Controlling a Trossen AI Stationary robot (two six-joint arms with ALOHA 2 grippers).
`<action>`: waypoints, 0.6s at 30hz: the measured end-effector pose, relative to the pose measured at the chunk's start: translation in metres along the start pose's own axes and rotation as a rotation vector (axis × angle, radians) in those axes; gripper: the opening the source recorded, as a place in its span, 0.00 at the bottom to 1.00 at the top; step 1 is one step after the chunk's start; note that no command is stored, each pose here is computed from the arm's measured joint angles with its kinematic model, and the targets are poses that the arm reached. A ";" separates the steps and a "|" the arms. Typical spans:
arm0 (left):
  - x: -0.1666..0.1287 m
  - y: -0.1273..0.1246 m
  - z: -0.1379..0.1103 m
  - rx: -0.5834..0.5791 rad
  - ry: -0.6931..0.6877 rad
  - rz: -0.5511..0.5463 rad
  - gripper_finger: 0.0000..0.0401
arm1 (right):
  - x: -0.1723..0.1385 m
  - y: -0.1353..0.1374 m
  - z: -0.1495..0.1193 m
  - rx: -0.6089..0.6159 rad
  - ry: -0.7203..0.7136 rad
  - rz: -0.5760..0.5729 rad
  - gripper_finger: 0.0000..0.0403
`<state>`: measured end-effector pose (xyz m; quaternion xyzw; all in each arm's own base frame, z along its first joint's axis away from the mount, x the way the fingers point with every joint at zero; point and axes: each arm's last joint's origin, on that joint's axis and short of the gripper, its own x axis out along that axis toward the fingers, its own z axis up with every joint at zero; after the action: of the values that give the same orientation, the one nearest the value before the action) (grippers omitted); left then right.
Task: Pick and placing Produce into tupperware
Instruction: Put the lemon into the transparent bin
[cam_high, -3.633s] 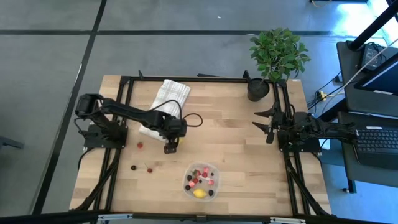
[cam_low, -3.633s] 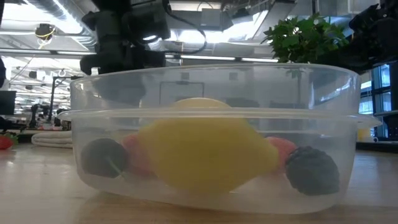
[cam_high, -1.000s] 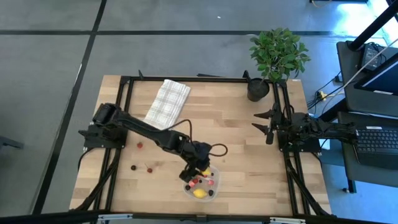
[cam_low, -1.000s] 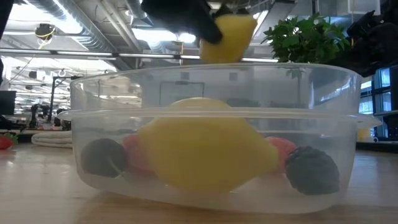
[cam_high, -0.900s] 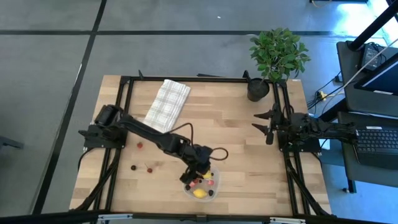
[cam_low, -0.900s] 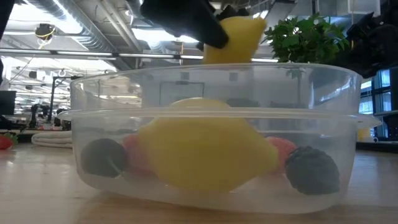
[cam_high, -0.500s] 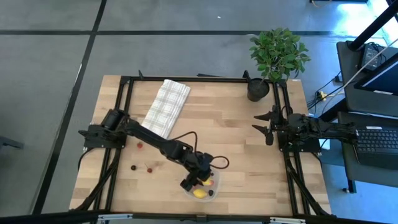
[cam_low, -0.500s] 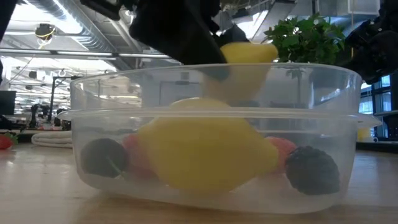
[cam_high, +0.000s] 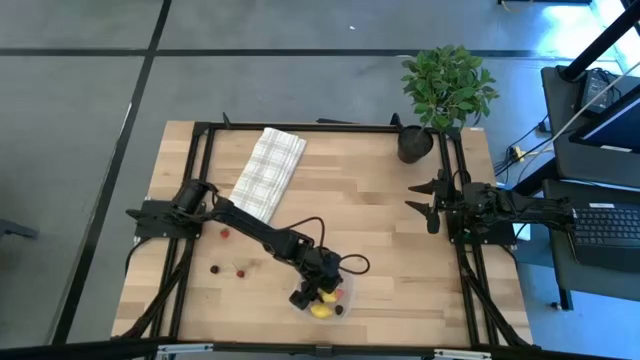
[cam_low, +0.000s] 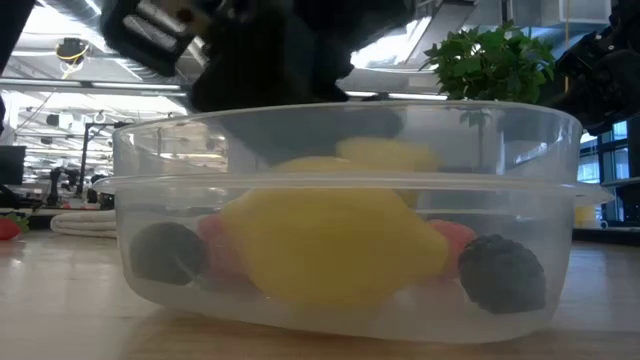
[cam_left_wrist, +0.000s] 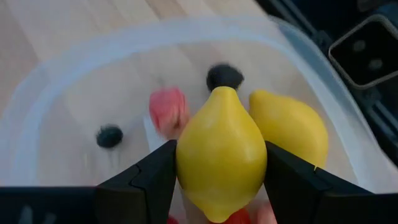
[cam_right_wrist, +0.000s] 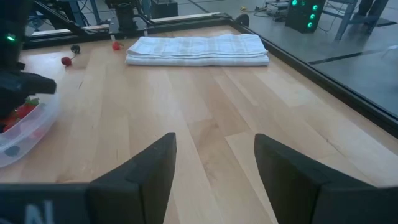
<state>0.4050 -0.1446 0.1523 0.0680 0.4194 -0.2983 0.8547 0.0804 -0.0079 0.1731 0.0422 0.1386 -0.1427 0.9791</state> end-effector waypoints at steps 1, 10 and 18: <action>0.001 0.000 -0.001 -0.004 0.008 -0.003 0.50 | 0.000 0.000 0.000 0.000 0.000 0.000 0.54; 0.004 0.003 -0.002 -0.031 -0.001 -0.012 0.50 | 0.000 0.000 0.000 -0.001 0.002 0.000 0.54; 0.002 0.004 -0.001 -0.031 -0.004 -0.009 0.50 | 0.000 0.000 0.000 -0.004 0.003 0.000 0.54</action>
<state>0.4072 -0.1421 0.1490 0.0521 0.4227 -0.2957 0.8551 0.0803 -0.0079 0.1729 0.0405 0.1403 -0.1426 0.9790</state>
